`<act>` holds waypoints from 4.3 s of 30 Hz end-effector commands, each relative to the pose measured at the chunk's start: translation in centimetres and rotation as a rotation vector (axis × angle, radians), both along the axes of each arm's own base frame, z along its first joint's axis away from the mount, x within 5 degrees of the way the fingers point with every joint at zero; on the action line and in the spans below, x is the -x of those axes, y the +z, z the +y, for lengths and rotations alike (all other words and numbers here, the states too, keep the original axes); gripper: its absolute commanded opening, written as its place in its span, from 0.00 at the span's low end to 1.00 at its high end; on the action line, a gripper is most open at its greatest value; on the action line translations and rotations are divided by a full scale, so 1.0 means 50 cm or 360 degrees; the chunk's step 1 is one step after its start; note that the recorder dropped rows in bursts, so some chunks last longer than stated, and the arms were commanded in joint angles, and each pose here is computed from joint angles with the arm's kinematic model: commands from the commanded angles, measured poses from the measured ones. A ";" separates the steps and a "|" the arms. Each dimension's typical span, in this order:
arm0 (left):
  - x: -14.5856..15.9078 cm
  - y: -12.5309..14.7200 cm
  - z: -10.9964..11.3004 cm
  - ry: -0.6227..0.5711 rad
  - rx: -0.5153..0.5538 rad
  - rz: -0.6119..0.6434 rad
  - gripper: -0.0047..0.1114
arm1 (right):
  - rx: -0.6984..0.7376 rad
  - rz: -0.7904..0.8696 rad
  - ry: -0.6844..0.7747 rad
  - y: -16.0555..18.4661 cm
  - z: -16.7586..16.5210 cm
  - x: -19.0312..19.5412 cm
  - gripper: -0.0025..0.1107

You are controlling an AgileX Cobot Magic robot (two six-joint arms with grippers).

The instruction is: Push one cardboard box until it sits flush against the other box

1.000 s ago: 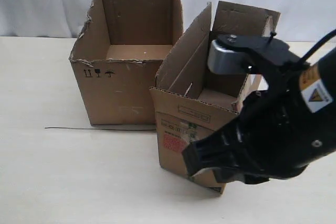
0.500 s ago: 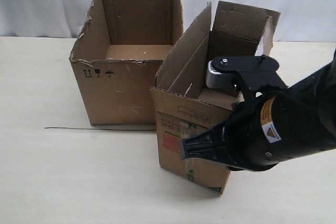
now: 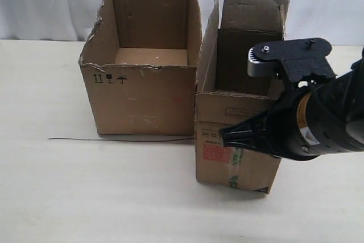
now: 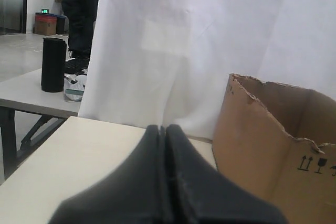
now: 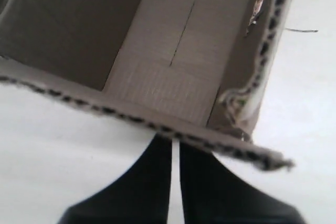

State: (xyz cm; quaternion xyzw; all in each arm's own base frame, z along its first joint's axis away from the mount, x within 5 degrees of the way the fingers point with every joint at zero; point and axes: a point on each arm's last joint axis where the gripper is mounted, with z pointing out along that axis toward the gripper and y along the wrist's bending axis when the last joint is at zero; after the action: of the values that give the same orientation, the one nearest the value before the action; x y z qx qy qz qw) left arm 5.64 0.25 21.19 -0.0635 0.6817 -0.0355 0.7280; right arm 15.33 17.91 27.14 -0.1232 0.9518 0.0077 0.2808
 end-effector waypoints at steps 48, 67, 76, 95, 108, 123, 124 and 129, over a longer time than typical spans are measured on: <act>0.000 0.000 0.000 0.0001 0.0002 -0.0015 0.04 | 0.0196 -0.0338 -0.0147 -0.027 0.040 -0.138 0.07; 0.000 0.000 0.000 0.0001 0.0002 -0.0015 0.04 | -0.0029 -0.0413 -0.0215 -0.023 0.028 -0.183 0.07; 0.000 0.000 0.000 0.0001 0.0002 -0.0015 0.04 | -0.0088 -0.0426 -0.0165 -0.022 0.036 -0.184 0.07; 0.000 0.000 0.000 0.0001 0.0002 -0.0015 0.04 | -0.0037 -0.0639 -0.0652 0.204 -0.173 -0.114 0.07; 0.000 0.000 0.000 0.0001 0.0002 -0.0015 0.04 | -0.0428 -0.0022 -0.0669 0.030 -0.280 -0.315 0.07; 0.000 0.000 0.000 0.0001 0.0002 -0.0015 0.04 | -0.0878 0.0141 -0.0520 -0.052 -0.214 -0.412 0.07; 0.000 0.000 0.000 0.0001 0.0002 -0.0015 0.04 | -0.0897 0.0141 -0.0527 -0.050 -0.212 -0.416 0.07; 0.000 0.000 0.000 0.0001 0.0002 -0.0015 0.04 | -0.0964 0.0153 -0.0507 -0.053 -0.204 -0.427 0.07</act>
State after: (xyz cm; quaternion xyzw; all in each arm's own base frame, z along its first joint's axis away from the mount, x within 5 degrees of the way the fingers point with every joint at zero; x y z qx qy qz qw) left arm 5.64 0.25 21.19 -0.0635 0.6817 -0.0355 0.7280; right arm 36.29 7.65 24.47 0.1189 0.9306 0.2387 0.2508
